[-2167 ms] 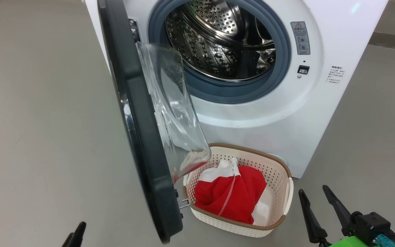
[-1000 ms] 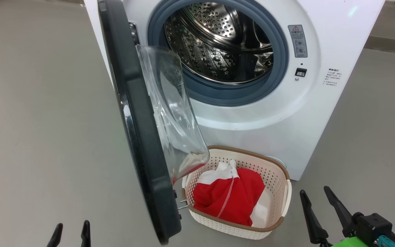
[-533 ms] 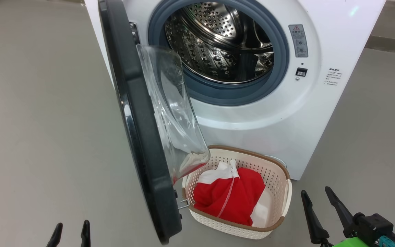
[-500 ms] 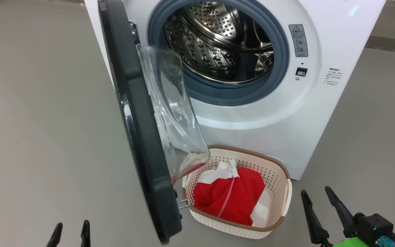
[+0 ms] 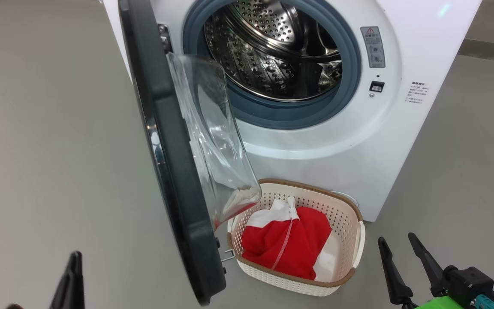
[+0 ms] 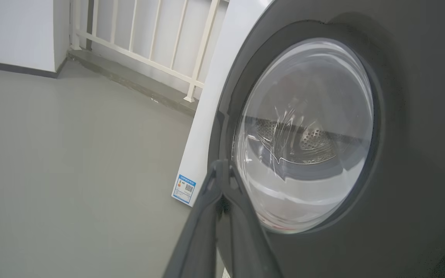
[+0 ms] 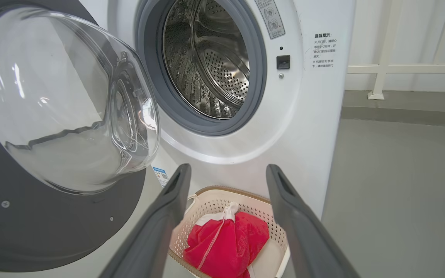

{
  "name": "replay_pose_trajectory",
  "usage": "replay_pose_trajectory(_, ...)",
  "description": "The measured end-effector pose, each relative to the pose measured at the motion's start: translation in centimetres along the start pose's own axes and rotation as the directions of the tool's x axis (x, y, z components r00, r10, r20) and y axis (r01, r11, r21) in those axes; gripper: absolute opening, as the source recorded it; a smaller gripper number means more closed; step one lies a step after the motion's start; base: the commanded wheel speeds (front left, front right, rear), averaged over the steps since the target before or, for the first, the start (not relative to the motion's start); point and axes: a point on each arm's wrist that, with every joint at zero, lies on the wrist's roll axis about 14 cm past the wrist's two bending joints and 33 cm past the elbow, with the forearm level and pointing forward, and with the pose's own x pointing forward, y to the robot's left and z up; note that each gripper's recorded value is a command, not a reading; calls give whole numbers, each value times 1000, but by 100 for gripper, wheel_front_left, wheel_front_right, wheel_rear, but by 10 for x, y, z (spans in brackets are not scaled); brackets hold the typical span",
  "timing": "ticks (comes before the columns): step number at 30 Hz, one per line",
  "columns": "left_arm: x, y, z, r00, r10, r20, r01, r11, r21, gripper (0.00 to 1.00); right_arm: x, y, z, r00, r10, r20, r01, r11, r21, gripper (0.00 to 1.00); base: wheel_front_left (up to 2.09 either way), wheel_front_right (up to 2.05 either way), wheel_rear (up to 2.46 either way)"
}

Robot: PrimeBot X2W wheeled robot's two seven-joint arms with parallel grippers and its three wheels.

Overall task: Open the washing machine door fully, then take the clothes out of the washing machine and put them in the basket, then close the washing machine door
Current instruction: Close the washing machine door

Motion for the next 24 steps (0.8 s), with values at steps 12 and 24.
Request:
replay_pose_trajectory(12,35,-8,50,997,-13,70,60,697,-714,0,1,-6,-3,1000,-18,-6,18,1000,9,100,0,0,0)
replay_pose_trajectory(24,32,-81,51,843,-526,-109,145,418,-897,0,-1,-17,-7,999,-48,-16,48,999,18,100,0,0,0)
